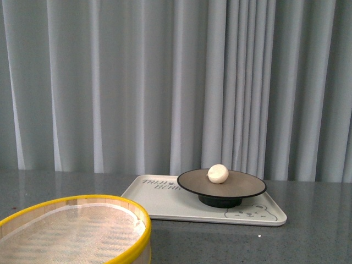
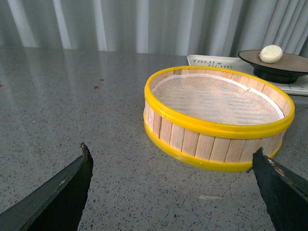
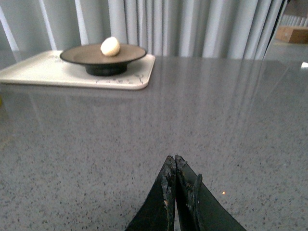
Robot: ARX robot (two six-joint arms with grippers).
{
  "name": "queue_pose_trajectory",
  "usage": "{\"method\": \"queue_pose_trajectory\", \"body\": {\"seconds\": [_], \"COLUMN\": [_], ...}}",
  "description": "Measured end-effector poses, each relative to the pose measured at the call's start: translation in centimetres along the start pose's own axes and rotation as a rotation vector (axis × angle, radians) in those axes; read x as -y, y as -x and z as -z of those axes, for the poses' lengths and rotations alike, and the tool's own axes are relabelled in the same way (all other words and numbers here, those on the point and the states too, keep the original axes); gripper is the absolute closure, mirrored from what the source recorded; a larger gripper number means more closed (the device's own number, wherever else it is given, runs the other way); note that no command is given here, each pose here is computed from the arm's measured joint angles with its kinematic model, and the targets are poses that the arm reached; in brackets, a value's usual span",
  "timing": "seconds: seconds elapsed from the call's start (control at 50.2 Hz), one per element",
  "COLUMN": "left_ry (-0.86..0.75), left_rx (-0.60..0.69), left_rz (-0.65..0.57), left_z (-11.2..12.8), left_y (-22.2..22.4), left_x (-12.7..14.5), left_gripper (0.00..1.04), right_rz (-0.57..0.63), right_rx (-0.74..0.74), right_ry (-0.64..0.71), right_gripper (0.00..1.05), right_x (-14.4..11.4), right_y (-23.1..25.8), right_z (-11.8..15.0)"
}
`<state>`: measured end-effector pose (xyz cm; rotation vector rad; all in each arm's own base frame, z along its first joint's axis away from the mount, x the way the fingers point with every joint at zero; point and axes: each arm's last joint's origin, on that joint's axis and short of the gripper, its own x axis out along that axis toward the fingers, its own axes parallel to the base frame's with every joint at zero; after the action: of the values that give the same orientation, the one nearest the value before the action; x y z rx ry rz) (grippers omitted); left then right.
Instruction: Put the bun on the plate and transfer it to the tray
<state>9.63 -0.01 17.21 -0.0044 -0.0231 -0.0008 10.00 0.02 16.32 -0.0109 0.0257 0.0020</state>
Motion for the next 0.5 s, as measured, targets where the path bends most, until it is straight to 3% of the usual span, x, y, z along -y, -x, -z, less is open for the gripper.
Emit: {"method": "queue_pose_trajectory", "body": {"seconds": [0.219,0.338,0.498], "left_ry": [0.0,0.0,0.0], "left_rx": [0.0,0.0,0.0], "left_rz": [0.0,0.0,0.0], "left_z": [0.0,0.0,0.0], "left_y": [0.0,0.0,0.0], "left_x": [0.0,0.0,0.0], "left_gripper": [0.07,0.07,0.07], "right_rz": [0.001,0.0,0.0], "right_rx": [0.028,0.028,0.028], "right_ry": [0.001,0.0,0.0], "right_gripper": [1.02,0.76,0.51], "right_x": [0.0,0.0,0.0], "right_y": [0.24,0.24,0.24], "right_z": [-0.19,-0.2,-0.19]}}
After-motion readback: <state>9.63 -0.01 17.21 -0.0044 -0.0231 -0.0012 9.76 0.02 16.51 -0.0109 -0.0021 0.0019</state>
